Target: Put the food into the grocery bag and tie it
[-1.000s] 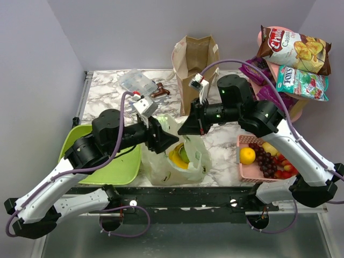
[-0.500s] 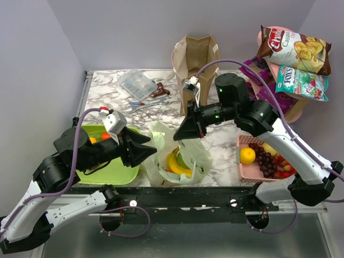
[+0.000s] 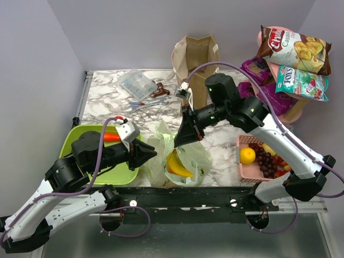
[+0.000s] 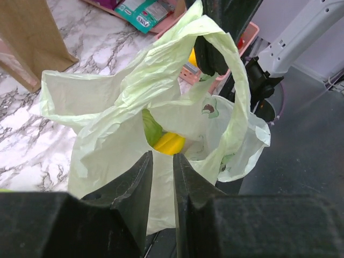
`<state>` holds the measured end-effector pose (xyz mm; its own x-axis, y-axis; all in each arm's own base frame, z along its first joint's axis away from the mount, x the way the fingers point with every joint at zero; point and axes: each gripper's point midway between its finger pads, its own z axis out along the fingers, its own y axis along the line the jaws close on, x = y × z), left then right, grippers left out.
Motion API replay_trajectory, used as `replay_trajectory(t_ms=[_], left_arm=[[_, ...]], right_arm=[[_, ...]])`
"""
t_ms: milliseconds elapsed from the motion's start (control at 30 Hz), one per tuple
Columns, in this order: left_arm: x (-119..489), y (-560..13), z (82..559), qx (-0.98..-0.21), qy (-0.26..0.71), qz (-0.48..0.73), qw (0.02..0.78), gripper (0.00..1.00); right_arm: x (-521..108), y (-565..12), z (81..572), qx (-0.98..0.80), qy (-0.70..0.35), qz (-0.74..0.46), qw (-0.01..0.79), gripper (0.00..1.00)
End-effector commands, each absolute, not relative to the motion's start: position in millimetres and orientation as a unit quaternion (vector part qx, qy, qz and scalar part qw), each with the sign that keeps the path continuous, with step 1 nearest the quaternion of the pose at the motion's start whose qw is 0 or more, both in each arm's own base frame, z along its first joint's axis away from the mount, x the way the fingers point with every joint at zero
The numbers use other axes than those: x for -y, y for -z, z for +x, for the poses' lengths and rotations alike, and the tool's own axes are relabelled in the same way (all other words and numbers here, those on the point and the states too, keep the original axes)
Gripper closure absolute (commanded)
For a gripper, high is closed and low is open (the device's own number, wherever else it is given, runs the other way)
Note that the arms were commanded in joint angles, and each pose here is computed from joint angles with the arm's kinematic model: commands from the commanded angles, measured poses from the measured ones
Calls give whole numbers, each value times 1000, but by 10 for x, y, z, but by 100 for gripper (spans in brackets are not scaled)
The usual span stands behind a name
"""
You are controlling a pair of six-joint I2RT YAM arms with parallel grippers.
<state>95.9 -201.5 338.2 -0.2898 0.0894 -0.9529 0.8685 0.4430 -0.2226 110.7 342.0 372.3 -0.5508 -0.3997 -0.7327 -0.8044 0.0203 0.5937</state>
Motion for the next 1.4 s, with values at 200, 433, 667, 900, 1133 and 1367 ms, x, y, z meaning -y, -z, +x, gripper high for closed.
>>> replay_trajectory(t_ms=[200,433,667,900,1133,1367], left_arm=[[2268,-3614,891,-630,455,376,504,74],[2382,-3621,871,-620,459,402,494,71],[2444,-3636,815,-603,464,417,496,70],[2545,-3611,831,-601,454,433,496,70],[2652,-3550,983,-606,420,441,512,62],[2675,-3565,1059,-588,410,438,543,55]], right_arm=[[-3335,-3660,867,-674,-581,-440,119,99],[-3309,-3738,835,-666,-585,-446,125,99],[-3290,-3788,812,-659,-589,-449,130,99],[-3284,-3795,796,-656,-594,-446,132,99],[-3280,-3782,769,-651,-600,-447,126,99],[-3265,-3741,737,-648,-605,-448,118,99]])
